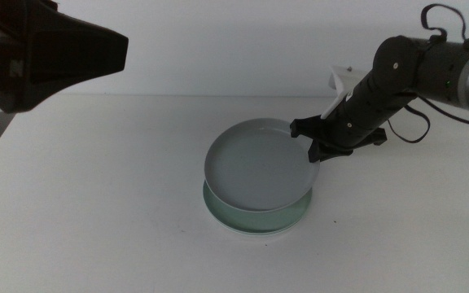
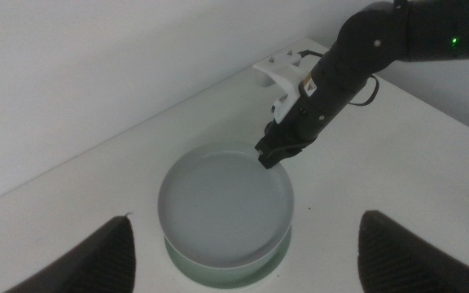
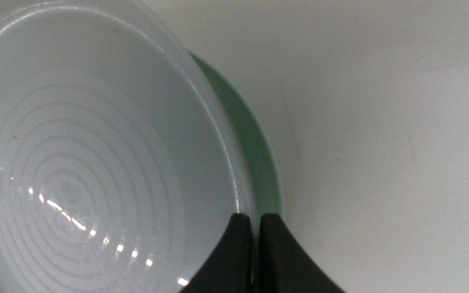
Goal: Stack the three bowls on top of each other.
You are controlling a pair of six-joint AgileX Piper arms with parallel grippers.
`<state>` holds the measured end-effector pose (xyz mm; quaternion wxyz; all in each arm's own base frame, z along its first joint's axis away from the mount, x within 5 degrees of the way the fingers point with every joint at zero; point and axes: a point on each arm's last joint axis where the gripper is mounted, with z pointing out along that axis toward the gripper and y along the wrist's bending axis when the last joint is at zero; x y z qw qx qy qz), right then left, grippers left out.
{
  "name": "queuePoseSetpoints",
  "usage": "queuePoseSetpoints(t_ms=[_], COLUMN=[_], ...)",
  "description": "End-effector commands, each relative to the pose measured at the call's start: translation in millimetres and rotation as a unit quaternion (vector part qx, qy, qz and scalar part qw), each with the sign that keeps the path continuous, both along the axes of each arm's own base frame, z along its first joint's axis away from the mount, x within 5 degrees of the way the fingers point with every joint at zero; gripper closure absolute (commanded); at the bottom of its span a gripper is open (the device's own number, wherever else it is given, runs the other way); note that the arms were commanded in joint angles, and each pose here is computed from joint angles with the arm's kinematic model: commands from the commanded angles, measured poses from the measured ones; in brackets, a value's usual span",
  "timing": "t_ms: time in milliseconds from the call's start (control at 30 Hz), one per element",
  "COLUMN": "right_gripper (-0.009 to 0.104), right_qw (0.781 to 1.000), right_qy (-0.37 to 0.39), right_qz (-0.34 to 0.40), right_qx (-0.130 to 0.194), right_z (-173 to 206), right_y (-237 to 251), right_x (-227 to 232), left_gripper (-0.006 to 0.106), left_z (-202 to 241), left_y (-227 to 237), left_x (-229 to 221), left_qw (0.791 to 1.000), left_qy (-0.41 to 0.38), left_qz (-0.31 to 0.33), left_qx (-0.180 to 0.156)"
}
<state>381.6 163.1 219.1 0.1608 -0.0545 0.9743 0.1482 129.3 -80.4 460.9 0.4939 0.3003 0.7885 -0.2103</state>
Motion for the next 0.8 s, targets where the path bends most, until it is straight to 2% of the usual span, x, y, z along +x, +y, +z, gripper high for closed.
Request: queuePoseSetpoints(t_ms=[0, 200, 300, 367, 467, 600, 700, 767], right_gripper=[0.095, 0.095, 0.087, 0.075, 0.051, 0.019, 0.005, 0.002], right_qw=[1.0, 1.0, 1.0, 1.0, 1.0, 0.998, 0.996, 0.993], right_qy=[-0.002, 0.008, 0.012, 0.012, 0.004, -0.026, -0.07, -0.108], right_qz=[-0.005, -0.005, 0.0, 0.002, 0.019, 0.054, 0.057, 0.048], right_qx=[0.003, 0.003, 0.0, -0.001, -0.005, -0.012, -0.008, -0.005], right_z=[-3, -13, -16, -16, -13, 15, 55, 85], right_y=[1, 2, 2, 2, 3, -6, -24, -41], right_x=[2, 4, 4, 4, 5, 8, 6, 0], left_gripper=[0.007, 0.007, 0.007, 0.007, 0.007, 0.007, 0.007, 0.007], left_z=[1, 2, 2, 2, 2, 2, 2, 2], left_y=[0, 0, 0, 0, 0, 0, 0, 0], left_x=[0, 0, 0, 0, 0, 0, 0, 0], left_qw=[1.0, 1.0, 1.0, 1.0, 1.0, 1.0, 1.0, 1.0], left_qy=[-0.004, -0.005, -0.005, -0.005, -0.005, -0.005, -0.005, -0.005], left_qz=[0.002, 0.002, 0.002, 0.002, 0.002, 0.002, 0.002, 0.002], left_qx=[-0.007, -0.008, -0.008, -0.008, -0.008, -0.008, -0.008, -0.008])
